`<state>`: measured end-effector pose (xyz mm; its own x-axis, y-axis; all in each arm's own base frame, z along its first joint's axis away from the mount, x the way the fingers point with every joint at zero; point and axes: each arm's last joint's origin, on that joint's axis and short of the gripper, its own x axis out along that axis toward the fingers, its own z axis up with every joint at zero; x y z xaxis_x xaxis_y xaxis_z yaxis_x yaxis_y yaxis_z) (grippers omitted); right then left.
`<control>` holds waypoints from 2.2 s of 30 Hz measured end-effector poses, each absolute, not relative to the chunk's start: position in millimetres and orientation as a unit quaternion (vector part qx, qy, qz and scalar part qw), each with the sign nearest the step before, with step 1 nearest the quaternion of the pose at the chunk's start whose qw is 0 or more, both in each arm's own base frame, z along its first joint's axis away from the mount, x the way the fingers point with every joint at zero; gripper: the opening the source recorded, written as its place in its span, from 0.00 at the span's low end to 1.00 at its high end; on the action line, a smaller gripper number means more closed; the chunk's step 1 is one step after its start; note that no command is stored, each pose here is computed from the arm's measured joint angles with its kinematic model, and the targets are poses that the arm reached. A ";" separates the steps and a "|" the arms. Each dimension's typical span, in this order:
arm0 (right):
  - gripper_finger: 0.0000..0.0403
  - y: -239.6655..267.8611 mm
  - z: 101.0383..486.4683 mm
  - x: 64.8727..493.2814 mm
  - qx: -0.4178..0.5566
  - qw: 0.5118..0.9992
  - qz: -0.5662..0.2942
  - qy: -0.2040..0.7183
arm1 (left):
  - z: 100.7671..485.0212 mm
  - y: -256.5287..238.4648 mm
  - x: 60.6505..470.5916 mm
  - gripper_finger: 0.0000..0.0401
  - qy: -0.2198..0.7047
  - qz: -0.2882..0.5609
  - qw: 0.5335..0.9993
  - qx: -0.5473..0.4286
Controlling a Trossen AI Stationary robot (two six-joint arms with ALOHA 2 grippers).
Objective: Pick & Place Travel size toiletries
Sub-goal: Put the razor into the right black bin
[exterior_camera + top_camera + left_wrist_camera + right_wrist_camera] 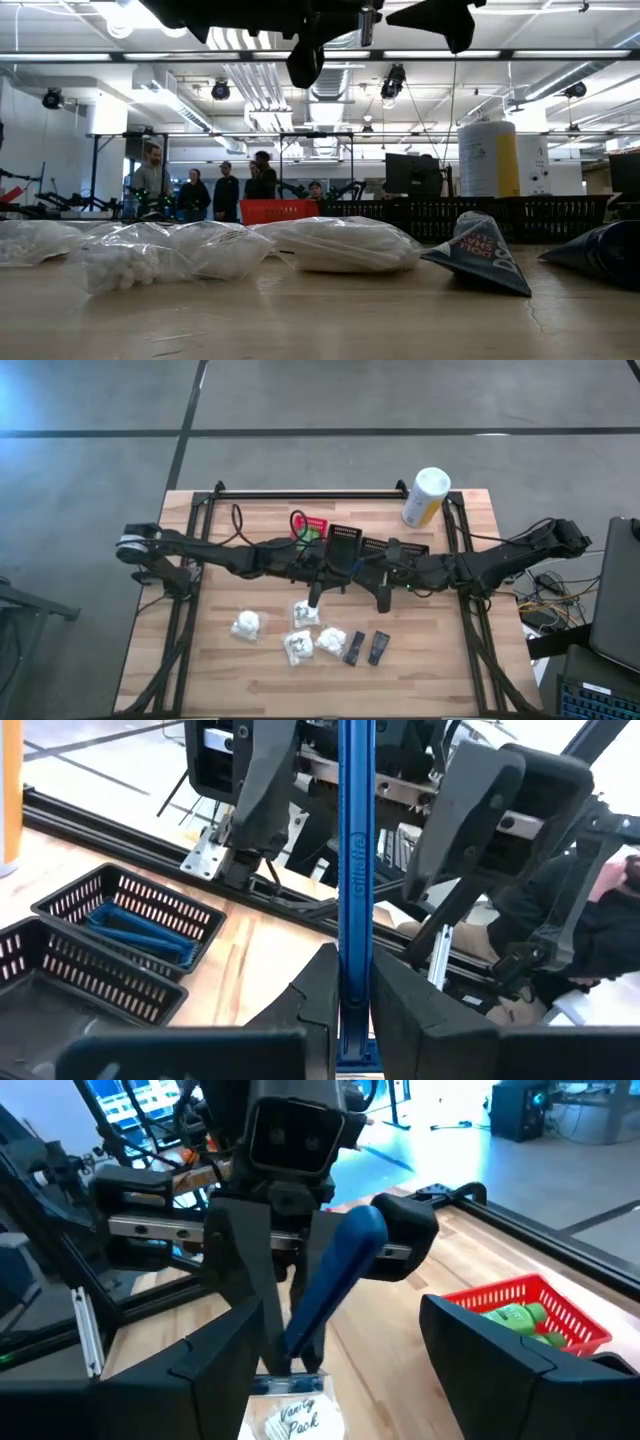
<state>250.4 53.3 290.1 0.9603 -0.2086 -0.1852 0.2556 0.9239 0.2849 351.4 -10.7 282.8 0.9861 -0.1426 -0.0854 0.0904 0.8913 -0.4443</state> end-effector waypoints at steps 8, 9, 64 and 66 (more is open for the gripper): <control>0.56 51.8 292.3 251.8 0.179 0.977 -0.091 0.071 | 276.5 -7.2 360.0 0.10 0.050 -0.058 0.973 -0.218; 0.55 51.3 291.8 251.9 0.183 0.976 -0.091 0.073 | 276.5 -6.8 360.7 0.10 0.050 -0.061 0.973 -0.219; 0.09 -63.4 231.2 177.5 0.435 0.692 -0.447 0.364 | 254.8 -2.8 332.4 0.51 0.250 0.068 0.939 -0.227; 0.09 -73.8 226.9 173.7 0.451 0.676 -0.448 0.373 | 255.1 -3.0 330.9 0.51 0.253 0.066 0.940 -0.220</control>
<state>173.7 -73.8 226.9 0.3194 -0.2699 -0.9084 0.9423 0.1917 0.2744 330.9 -3.0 255.1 0.8633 0.0130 -0.5045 -0.2354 0.8946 -0.3797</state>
